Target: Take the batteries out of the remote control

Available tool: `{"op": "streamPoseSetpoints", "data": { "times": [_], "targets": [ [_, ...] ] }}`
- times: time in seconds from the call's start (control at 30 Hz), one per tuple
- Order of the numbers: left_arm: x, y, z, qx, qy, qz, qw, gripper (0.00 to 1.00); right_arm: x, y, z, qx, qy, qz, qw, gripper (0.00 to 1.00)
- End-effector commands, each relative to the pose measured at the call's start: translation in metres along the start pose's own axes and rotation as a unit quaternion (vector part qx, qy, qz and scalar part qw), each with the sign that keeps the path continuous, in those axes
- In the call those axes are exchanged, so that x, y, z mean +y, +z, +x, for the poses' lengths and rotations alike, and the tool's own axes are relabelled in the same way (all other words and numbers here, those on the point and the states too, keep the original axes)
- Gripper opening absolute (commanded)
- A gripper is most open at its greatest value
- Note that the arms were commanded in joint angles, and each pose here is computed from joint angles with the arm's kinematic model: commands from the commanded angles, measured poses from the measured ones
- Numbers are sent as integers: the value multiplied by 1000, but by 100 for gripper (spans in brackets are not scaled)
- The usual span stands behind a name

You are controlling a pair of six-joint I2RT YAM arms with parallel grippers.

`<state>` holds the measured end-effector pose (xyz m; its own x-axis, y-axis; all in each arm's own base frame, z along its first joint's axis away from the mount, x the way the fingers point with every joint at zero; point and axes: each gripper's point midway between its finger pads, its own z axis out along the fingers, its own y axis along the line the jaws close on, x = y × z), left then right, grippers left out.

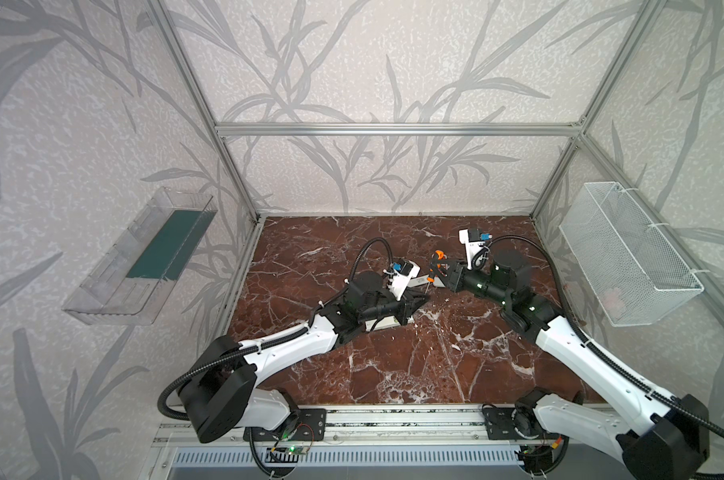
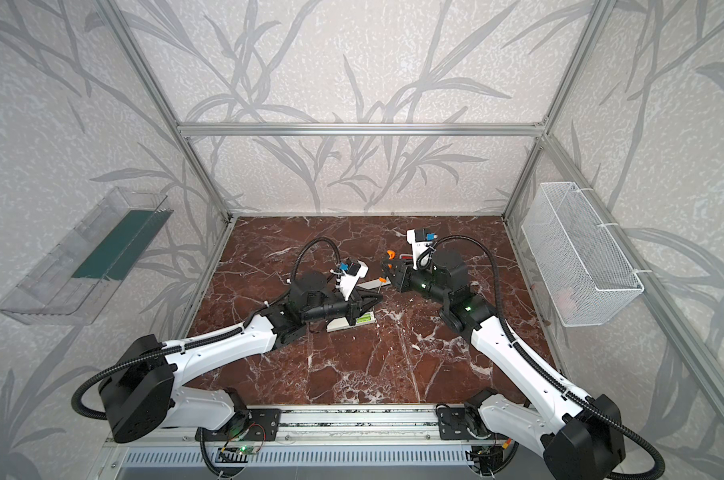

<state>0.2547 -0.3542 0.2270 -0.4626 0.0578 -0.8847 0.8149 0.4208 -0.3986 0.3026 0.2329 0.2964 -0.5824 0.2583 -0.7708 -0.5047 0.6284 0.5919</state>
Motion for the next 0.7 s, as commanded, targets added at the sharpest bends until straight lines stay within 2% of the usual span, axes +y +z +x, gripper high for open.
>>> {"op": "streamPoseSetpoints", "data": {
  "times": [0.0, 0.07, 0.1, 0.17, 0.27, 0.33, 0.5, 0.67],
  "targets": [
    [-7, 1, -11, 0, 29, 5, 1000, 0, 8, 2, -8, 1, 8, -2, 1000, 7],
    [-8, -1, -10, 8, 41, 6, 999, 0, 8, 2, -5, 18, 2, -1, 1000, 25],
    [-10, -3, -10, 11, 49, 7, 999, 0, 9, 1, -4, 31, -2, 2, 1000, 38],
    [-13, -7, -8, 23, 65, 14, 998, 0, 10, -2, 2, 69, -7, -2, 998, 56],
    [-20, -12, -5, 45, 77, 43, 995, 0, 20, -10, 6, 122, -3, -40, 992, 67],
    [-26, -15, -7, 49, 78, 67, 994, 0, 28, -16, 11, 141, -5, -69, 988, 71],
    [-28, -23, -18, 30, 66, 88, 993, 0, 36, -21, 22, 152, 4, -102, 983, 72],
    [-25, -27, -23, 19, 63, 84, 994, 0, 34, -20, 22, 143, 10, -98, 985, 66]
  ]
}}
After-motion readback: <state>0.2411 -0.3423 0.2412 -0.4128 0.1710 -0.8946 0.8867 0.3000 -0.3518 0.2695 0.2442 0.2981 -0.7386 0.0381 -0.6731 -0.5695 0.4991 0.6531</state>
